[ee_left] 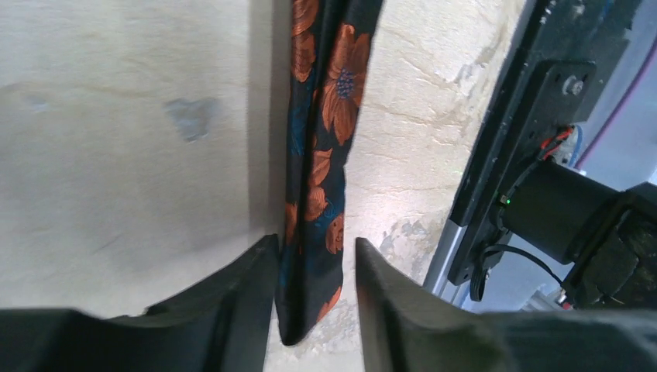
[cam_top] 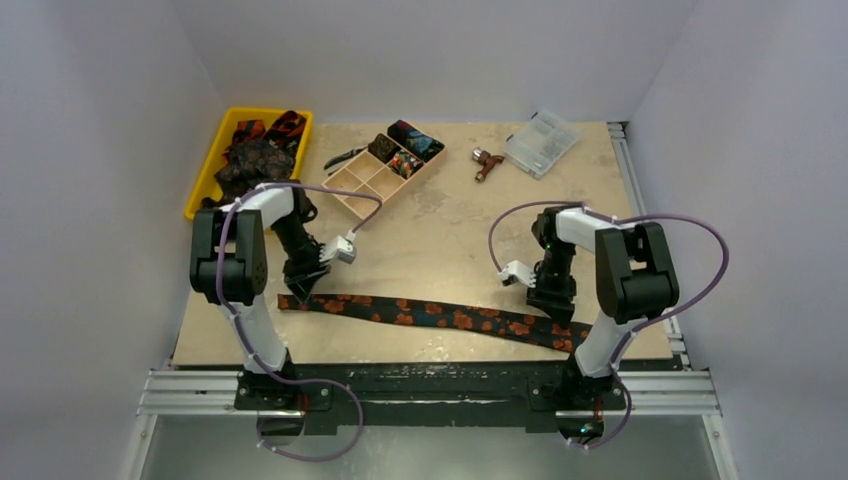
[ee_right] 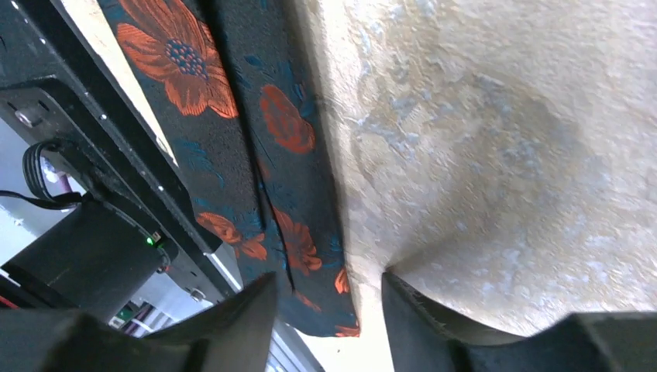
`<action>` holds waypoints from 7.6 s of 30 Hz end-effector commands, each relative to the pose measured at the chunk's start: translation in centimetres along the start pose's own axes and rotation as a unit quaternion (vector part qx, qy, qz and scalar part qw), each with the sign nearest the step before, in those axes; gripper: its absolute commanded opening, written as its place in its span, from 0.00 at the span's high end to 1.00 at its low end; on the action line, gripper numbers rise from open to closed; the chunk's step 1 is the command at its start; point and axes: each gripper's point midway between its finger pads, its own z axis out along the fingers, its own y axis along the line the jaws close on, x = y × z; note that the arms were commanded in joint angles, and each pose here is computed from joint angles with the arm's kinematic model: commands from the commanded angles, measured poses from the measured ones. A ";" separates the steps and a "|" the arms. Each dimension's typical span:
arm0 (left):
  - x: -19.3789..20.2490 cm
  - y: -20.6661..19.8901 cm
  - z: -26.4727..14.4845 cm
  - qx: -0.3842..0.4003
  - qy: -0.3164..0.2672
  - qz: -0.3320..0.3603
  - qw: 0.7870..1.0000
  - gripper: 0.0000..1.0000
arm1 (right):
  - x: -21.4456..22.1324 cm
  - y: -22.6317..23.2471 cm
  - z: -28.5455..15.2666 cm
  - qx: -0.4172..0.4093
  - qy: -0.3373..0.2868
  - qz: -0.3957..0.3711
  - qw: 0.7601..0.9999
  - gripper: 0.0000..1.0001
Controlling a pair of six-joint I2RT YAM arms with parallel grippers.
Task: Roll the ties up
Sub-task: Flatten out the tie at the center of the board, then move the tie to the center of the board.
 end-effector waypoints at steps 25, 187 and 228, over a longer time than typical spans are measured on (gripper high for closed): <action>-14.2 -5.0 -14.7 -0.347 -0.326 0.069 0.876 0.00 | -5.7 0.7 -15.1 0.338 -0.267 -0.073 0.900 0.08; -19.3 -4.3 0.4 -0.250 -0.214 0.141 0.934 0.06 | 4.8 -6.3 0.4 0.173 -0.019 -0.003 0.985 0.62; -19.3 -3.2 -0.4 -0.251 -0.239 0.115 0.931 0.07 | 24.4 -16.5 -5.7 0.269 0.148 0.099 0.947 0.45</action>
